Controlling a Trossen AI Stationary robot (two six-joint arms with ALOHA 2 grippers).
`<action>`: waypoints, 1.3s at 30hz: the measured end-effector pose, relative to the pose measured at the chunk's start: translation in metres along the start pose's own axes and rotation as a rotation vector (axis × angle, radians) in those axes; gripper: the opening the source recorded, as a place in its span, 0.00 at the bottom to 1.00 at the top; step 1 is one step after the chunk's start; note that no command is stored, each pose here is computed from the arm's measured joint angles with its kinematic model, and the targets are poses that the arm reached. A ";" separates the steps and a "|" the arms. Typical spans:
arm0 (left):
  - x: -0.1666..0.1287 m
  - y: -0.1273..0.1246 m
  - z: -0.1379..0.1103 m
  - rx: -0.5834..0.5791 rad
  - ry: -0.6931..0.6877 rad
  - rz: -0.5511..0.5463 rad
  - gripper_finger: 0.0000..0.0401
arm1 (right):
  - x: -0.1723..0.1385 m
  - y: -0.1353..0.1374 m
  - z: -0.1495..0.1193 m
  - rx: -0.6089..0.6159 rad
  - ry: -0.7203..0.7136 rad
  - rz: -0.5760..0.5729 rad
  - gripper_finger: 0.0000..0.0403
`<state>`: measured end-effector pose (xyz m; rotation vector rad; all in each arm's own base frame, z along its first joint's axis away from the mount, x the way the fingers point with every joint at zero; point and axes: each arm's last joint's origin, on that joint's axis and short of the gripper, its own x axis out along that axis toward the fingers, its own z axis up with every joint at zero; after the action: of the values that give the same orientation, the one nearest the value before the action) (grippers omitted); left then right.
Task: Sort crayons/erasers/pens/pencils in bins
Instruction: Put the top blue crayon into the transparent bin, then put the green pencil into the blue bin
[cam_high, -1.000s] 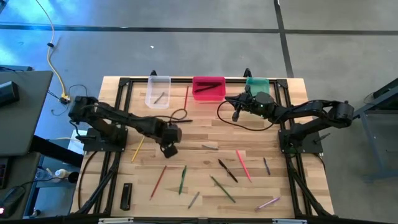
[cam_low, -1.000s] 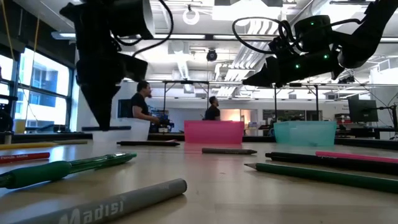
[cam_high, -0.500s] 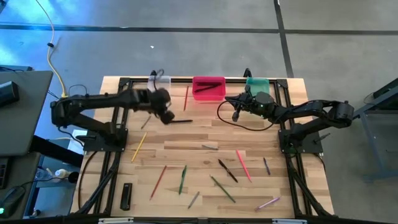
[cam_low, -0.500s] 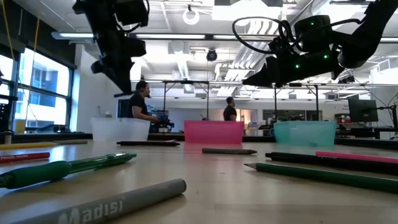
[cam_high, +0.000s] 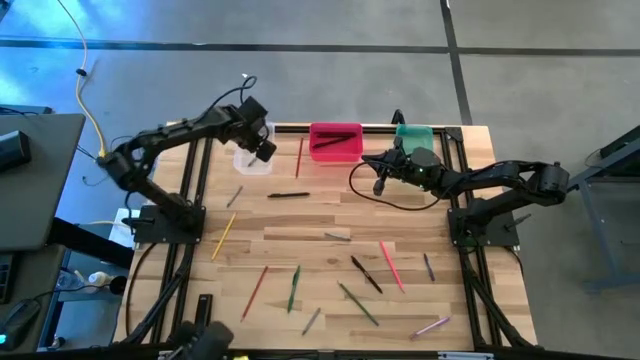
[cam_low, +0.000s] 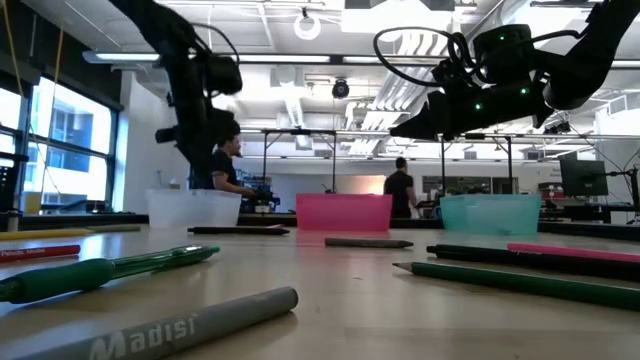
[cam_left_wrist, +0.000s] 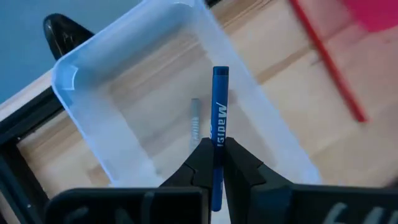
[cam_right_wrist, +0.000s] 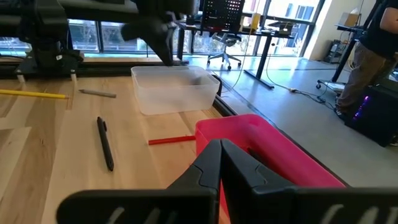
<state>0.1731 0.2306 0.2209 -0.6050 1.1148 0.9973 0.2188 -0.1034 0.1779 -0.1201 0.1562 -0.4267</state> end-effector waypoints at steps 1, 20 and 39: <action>0.007 0.003 0.002 -0.003 0.020 0.009 0.01 | 0.000 0.000 0.000 -0.004 0.000 0.000 0.00; 0.075 0.027 0.029 -0.037 0.171 0.061 0.01 | 0.000 0.000 -0.001 -0.007 0.007 0.001 0.00; 0.080 0.030 0.029 -0.043 0.182 0.089 0.15 | 0.000 0.000 -0.001 -0.011 0.007 0.001 0.00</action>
<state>0.1675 0.2955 0.1589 -0.6961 1.2930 1.0607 0.2187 -0.1034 0.1772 -0.1294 0.1658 -0.4255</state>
